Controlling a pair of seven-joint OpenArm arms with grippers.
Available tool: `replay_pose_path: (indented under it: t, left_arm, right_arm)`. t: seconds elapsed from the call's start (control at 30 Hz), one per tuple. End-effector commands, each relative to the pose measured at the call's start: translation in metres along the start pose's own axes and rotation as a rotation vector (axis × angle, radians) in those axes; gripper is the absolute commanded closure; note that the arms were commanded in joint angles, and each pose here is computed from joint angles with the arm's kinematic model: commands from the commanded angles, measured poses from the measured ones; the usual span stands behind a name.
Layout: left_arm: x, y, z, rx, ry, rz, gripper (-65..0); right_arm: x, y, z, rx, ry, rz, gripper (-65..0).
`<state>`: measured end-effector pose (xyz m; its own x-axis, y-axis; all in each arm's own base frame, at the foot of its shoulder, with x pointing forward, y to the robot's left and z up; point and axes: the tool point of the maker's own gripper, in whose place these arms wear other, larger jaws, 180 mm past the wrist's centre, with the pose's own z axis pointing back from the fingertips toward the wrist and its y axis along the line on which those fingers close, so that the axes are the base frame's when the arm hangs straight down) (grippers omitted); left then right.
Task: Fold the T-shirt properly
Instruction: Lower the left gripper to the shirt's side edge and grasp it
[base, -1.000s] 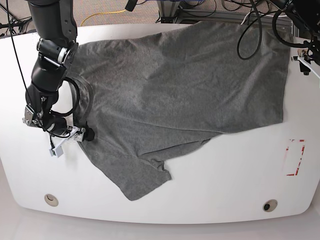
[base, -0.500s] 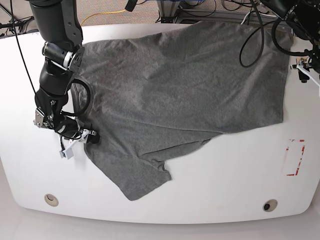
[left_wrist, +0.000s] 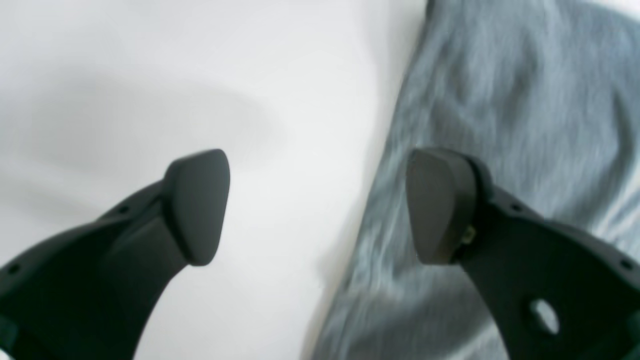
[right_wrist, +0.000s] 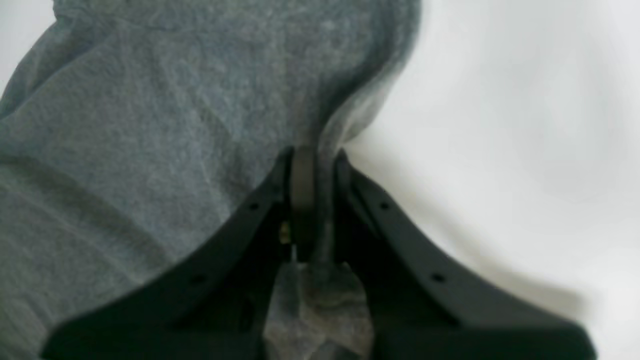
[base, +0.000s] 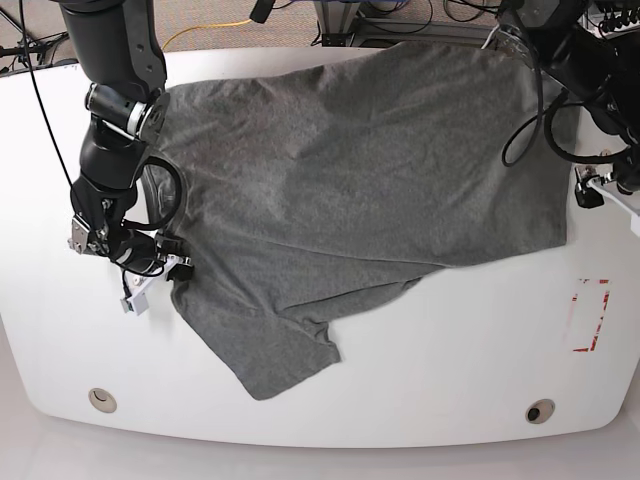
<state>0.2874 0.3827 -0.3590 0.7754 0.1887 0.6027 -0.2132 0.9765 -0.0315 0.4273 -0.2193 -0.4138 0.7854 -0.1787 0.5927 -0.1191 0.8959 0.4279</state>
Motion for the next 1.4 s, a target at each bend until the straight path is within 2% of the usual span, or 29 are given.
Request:
replay_pose_path:
  t: [0.0,0.1,0.27,0.47,0.57,0.7,0.77,0.9,0.93,1.1,1.2,1.27,1.37]
  left_arm:
    - [0.023,-0.014,-0.008,-0.047,-0.057,-0.042,-51.9]
    - [0.031,-0.026,-0.015,-0.074,-0.069,-0.084,-51.9]
    - [0.035,-0.045,-0.032,-0.140,-0.081,-0.071,-51.8]
    - [0.015,-0.057,-0.055,-0.209,-0.011,-0.012,-51.8]
    - [0.016,-0.062,-0.060,-0.227,-0.019,0.001,-51.8]
    - [0.018,-0.071,-0.061,-0.241,0.000,-0.041,-51.1]
    - [0.015,-0.073,-0.061,-0.244,0.018,-0.049,-46.0]
    - [0.011,-0.084,-0.064,-0.264,0.026,-0.044,-25.3]
    - [0.010,-0.085,-0.065,-0.267,0.028,-0.045,-21.8]
    - [0.003,-0.083,-0.066,-0.262,0.045,-0.044,-18.9]
    - [-0.001,-0.083,-0.066,-0.257,0.052,-0.042,-9.7]
    - [0.003,-0.081,-0.062,-0.245,0.037,-0.053,-0.6]
    - [0.014,-0.077,-0.055,-0.225,0.001,-0.070,0.0]
  right_arm:
    - [0.024,-0.001,0.007,-0.002,-0.051,0.022,-4.0]
    - [0.017,-0.003,0.008,-0.006,-0.035,0.017,-4.0]
    - [0.016,-0.002,0.007,-0.002,-0.036,0.015,-4.0]
    - [0.013,-0.004,0.008,-0.005,-0.031,0.011,-3.8]
    - [0.013,-0.004,0.008,-0.005,-0.031,0.011,-3.8]
    - [0.013,-0.004,0.008,-0.005,-0.030,0.011,-3.6]
    - [0.011,-0.005,0.008,-0.007,-0.019,0.012,-3.6]
    - [0.010,-0.004,0.008,-0.006,0.002,0.014,-3.5]
    - [0.009,-0.005,0.009,-0.008,0.008,0.016,-3.5]
    - [0.025,-0.003,0.019,-0.031,-0.011,0.070,-3.5]
    - [0.029,-0.002,0.024,-0.041,-0.005,0.093,-0.5]
    - [0.032,-0.002,0.028,-0.052,0.004,0.110,0.0]
    - [0.040,-0.002,0.034,-0.065,-0.008,0.133,0.0]
